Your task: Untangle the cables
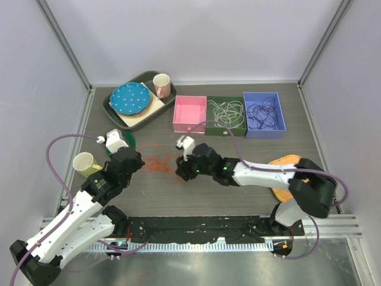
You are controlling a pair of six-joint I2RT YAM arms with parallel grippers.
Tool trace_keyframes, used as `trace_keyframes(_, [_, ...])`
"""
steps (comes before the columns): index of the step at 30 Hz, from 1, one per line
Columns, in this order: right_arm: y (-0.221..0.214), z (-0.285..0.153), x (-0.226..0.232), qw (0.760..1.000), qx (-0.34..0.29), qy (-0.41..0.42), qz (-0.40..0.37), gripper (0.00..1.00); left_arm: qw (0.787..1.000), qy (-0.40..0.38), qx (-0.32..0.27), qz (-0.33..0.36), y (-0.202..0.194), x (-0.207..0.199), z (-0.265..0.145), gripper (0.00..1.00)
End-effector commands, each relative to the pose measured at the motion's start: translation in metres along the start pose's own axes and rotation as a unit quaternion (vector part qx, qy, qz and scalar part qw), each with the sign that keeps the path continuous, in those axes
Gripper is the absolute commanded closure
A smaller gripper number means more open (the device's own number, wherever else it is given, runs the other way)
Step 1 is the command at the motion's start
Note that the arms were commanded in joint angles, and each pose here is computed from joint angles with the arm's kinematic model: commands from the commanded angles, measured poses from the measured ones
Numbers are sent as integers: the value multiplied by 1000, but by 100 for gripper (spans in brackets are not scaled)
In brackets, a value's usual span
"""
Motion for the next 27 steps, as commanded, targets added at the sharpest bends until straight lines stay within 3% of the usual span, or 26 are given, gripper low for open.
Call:
trace_keyframes(1, [42,38,33,983,-59,84,-155,46,999,-28,-19,-23,17,-11,-10,100])
trace_keyframes(3, [39,56,35,965,-50,91,-239,39,999,-30,-19,-25,17,-10,-12,100])
trace_keyframes(5, [28,72,29,965,-14,81,-249,36,999,-31,-20,-28,18,-8,-14,100])
trace_keyframes(16, [20,128,4,980,-41,-62,-184,39,999,-31,-26,-34,20,-4,-19,100])
trace_keyframes(18, [20,130,4,981,-50,-66,-176,46,999,-28,-30,-35,21,-3,-19,100])
trace_keyframes(19, [22,128,3,981,-55,-71,-171,63,999,-25,-31,-36,21,-2,-19,100])
trace_keyframes(22, [20,117,-1,983,-74,-92,-143,97,998,-8,-43,-35,22,3,-19,100])
trace_keyframes(24, [31,82,-12,978,-103,-162,-85,99,996,45,-72,-38,29,15,-19,100])
trace_keyframes(27, [27,40,-42,957,-94,-271,-35,99,991,94,-91,-32,31,28,-19,100])
Point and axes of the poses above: each gripper's point midway between its finger pads, its own z axis out along the fingers, its own x axis along the line the jaws close on, y = z × x, the point moved 7 cm from there along -z, back along the fingers, and after that the axes turned 3 degrees about -z, right-handed, at the moved point
